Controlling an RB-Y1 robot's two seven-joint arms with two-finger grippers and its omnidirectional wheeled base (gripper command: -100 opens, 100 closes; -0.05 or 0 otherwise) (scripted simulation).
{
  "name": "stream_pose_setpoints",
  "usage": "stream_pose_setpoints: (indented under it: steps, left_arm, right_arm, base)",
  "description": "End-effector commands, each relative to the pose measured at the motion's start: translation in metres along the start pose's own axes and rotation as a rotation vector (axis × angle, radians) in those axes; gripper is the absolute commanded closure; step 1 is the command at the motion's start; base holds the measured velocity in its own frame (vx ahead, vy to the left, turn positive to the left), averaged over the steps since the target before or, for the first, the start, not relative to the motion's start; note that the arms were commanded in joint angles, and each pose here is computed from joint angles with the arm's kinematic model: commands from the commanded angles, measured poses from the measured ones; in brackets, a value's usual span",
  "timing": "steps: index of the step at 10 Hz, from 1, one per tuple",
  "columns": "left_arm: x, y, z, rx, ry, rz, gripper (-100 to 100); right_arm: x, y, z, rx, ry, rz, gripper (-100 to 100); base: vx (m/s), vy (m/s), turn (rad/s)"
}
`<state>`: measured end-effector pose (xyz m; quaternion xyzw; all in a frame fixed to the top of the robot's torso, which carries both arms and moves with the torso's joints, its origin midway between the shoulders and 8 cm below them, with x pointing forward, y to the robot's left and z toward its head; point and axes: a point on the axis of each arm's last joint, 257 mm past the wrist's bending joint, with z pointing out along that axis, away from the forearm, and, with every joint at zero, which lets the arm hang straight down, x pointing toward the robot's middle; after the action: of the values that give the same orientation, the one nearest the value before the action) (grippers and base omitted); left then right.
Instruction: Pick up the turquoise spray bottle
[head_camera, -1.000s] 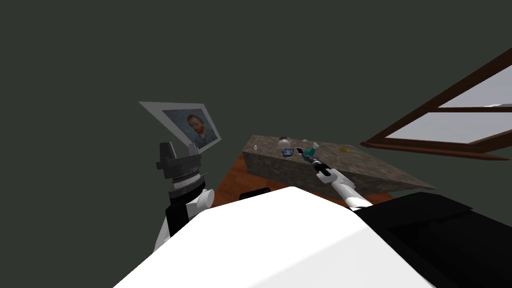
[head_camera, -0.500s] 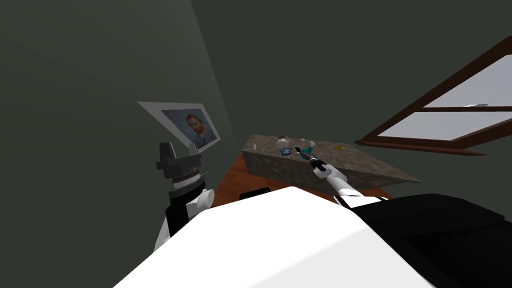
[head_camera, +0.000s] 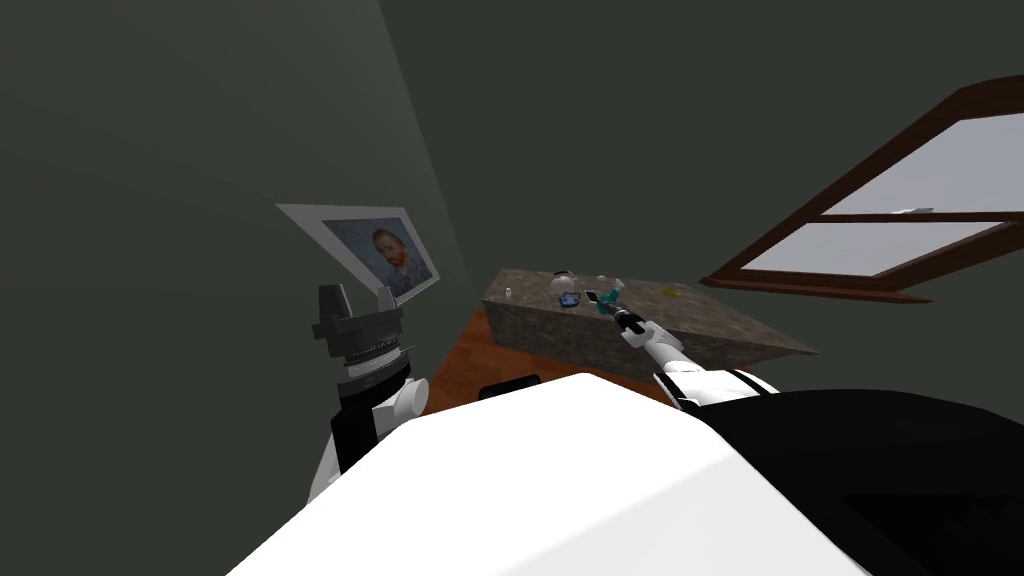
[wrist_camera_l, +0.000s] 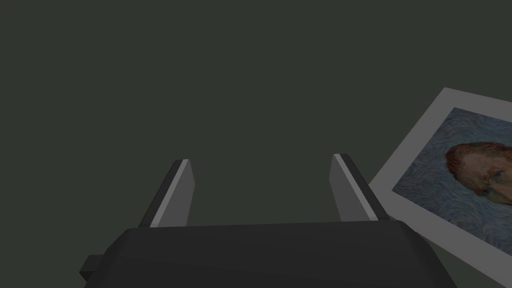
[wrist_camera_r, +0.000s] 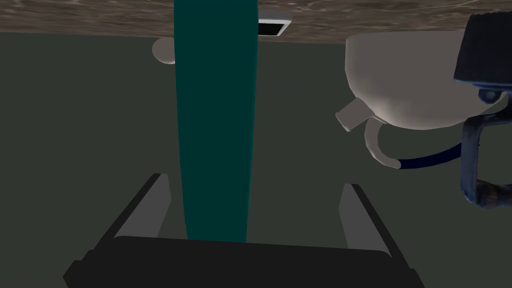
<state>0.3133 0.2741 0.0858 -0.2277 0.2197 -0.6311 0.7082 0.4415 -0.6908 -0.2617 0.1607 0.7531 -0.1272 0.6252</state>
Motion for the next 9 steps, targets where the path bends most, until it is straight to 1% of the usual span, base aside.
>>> stream_pose_setpoints:
  steps: [1, 3, 4, 5, 6, 7, 8, 9]
  left_arm:
    - [0.000, 0.000, 0.000, 0.000, 0.000, 0.000, 0]
    - [0.000, 0.000, 0.000, 0.000, 0.000, 0.000, 0]
    - [0.000, 0.000, 0.000, 0.000, 0.000, 0.000, 0]
    - [0.000, 0.000, 0.000, 0.000, 0.000, 0.000, 0]
    - [0.000, 0.000, 0.000, 0.000, 0.000, 0.000, 0]
    - [0.000, 0.000, 0.000, 0.000, 0.000, 0.000, 0]
    - [0.000, 0.000, 0.000, 0.000, 0.000, 0.000, 0]
    - [0.000, 0.000, 0.000, 0.000, 0.000, 0.000, 0]
  right_arm:
    - [-0.008, 0.007, 0.010, -0.017, 0.002, -0.030, -100]
    - [-0.015, 0.007, 0.020, -0.001, -0.006, -0.008, -100]
    - [-0.015, 0.007, 0.020, -0.001, -0.006, -0.008, -100]
    - [-0.024, 0.012, 0.028, -0.016, -0.006, -0.040, -100]
    - [-0.029, 0.013, 0.033, -0.010, -0.012, -0.030, -100]
    - [-0.030, 0.011, 0.035, -0.001, -0.012, -0.021, -100]
    - [-0.029, 0.013, 0.034, -0.008, -0.012, -0.027, -100]
    - [-0.029, 0.013, 0.034, -0.006, -0.012, -0.025, 100]
  base:
    - [-0.056, 0.012, -0.071]
    - [-0.041, 0.009, -0.025]
    - [0.000, 0.000, 0.000]
    - [-0.036, 0.015, -0.075]
    - [-0.051, 0.016, -0.056]
    - [-0.028, 0.007, 0.002]
    - [-0.008, 0.002, 0.004]
    - [0.000, 0.000, 0.000]
